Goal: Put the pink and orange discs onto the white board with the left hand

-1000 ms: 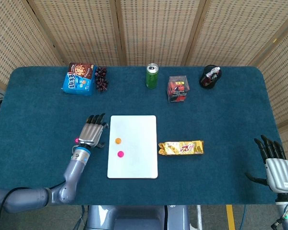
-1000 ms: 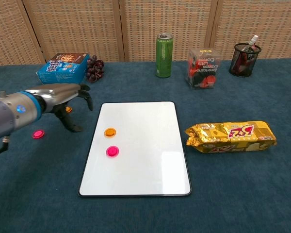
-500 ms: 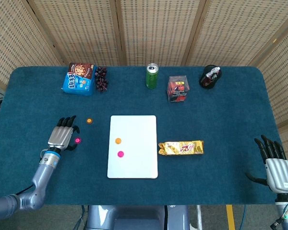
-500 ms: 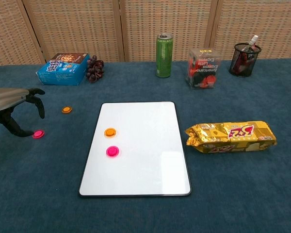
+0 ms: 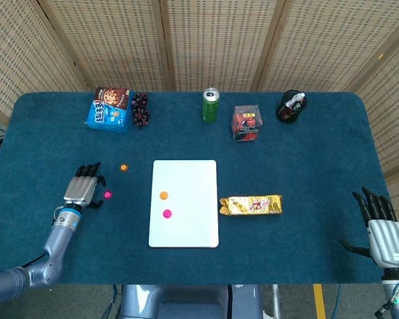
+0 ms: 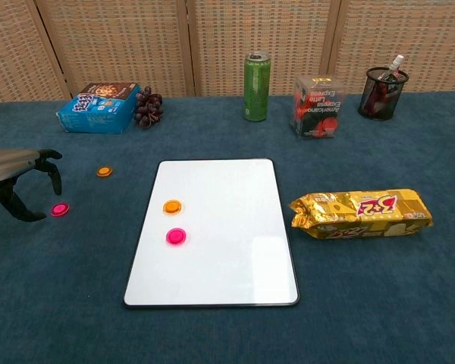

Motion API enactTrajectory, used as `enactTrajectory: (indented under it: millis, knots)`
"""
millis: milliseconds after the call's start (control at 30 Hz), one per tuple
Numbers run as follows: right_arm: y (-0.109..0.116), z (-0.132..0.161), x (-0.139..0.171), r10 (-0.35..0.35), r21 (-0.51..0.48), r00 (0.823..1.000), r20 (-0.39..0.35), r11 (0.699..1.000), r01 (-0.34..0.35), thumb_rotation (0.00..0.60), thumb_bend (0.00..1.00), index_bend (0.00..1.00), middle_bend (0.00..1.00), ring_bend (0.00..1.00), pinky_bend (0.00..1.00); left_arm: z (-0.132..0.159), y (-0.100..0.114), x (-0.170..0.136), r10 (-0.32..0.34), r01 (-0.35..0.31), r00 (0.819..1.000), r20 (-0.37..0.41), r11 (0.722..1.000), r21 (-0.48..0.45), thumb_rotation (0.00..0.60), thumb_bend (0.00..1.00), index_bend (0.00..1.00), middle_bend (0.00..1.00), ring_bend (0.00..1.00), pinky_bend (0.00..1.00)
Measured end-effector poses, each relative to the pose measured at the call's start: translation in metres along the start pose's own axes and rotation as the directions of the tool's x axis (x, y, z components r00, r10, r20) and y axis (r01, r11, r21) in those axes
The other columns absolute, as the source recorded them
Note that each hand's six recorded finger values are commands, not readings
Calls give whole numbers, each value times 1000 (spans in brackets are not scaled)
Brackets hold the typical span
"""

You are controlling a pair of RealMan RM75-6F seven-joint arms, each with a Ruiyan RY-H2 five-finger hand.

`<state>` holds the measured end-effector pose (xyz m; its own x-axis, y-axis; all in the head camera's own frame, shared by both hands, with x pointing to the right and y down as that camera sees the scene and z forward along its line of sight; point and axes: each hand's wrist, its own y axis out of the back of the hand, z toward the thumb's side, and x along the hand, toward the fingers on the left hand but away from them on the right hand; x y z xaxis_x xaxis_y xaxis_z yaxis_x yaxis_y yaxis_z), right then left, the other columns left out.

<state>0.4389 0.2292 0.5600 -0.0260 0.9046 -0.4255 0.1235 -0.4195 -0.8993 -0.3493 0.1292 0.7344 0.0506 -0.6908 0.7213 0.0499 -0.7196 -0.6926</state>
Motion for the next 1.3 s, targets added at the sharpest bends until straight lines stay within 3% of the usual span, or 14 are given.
enactTrajectory:
  millis: [567,900,1300]
  knots:
    - [0,0,0,2,-3,1000,0,1000,-2,600,2,0,0,0,0,5,-8,5,-9,9,1000,1,1000,1,600,314,433,0,0,0]
    - [0,0,0,3,-6,1000,1,1000,-3,600,2,0,0,0,0,8,-11,6,-10,10,1000,3,1000,8,600,328,522,0,0,0]
    - [0,0,0,4,-12,1000,-1,1000,-4,600,2,0,0,0,0,29,3,-3,14,-12,998,60,999,-37,600,322,527,0,0,0]
